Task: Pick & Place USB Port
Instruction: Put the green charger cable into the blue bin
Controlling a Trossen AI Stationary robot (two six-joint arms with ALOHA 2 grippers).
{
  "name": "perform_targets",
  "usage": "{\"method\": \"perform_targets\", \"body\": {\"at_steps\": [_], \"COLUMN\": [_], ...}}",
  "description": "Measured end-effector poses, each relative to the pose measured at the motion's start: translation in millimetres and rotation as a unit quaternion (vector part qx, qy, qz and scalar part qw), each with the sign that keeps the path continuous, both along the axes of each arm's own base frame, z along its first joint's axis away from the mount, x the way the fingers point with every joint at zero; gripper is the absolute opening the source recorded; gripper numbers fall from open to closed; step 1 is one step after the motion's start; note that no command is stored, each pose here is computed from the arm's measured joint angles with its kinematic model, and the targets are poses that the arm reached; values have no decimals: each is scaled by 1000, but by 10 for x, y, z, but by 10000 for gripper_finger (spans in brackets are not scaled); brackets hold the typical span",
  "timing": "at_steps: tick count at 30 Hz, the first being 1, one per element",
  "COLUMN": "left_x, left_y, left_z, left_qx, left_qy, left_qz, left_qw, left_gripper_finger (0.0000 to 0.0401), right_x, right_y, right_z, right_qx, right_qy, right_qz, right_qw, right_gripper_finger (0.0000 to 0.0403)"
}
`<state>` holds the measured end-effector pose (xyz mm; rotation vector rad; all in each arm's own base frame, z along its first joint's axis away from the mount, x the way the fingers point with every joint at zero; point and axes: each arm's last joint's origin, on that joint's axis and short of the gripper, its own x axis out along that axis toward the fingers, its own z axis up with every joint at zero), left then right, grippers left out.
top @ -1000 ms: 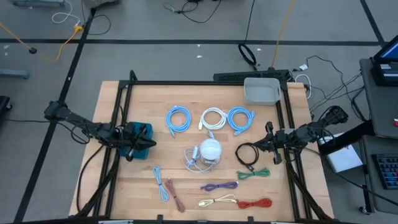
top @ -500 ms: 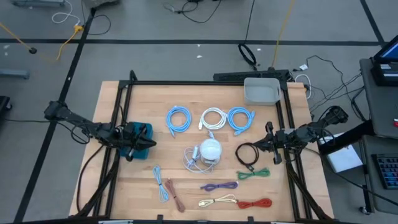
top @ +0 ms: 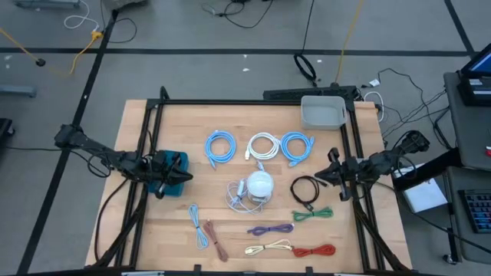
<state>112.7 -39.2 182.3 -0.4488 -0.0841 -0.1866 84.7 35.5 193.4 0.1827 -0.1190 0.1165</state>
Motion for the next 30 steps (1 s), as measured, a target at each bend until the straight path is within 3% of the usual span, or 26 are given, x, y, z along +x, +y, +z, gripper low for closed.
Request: {"method": "perform_targets", "body": {"at_steps": [3, 10, 16, 22, 25, 30], "left_x": [2, -13, -62, -86, -100, -101], "left_y": [37, 96, 166, 168, 157, 125], "left_z": [21, 91, 211, 280, 411, 845], "left_qx": [22, -18, -47, -68, -9, 133], "left_qy": [-11, -38, -85, -120, -148, -166], "left_qz": [61, 150, 250, 233, 221, 233], "left_qw": [998, 988, 963, 963, 964, 949], "left_gripper_finger": [26, 26, 26, 26, 26, 26], "right_x": [-7, -40, -60, -70, -75, -64], "right_y": [-4, -23, -35, -42, -45, -39], "right_z": [46, 184, 244, 271, 284, 285], "right_qx": [12, 33, 14, 7, 11, 16], "right_qy": [-21, -89, -121, -136, -142, -141], "right_qz": [0, -5, -15, -21, -22, -20], "right_qw": [1000, 995, 992, 990, 990, 990], "right_gripper_finger": [0, 0, 0, 0, 0, 1]}}
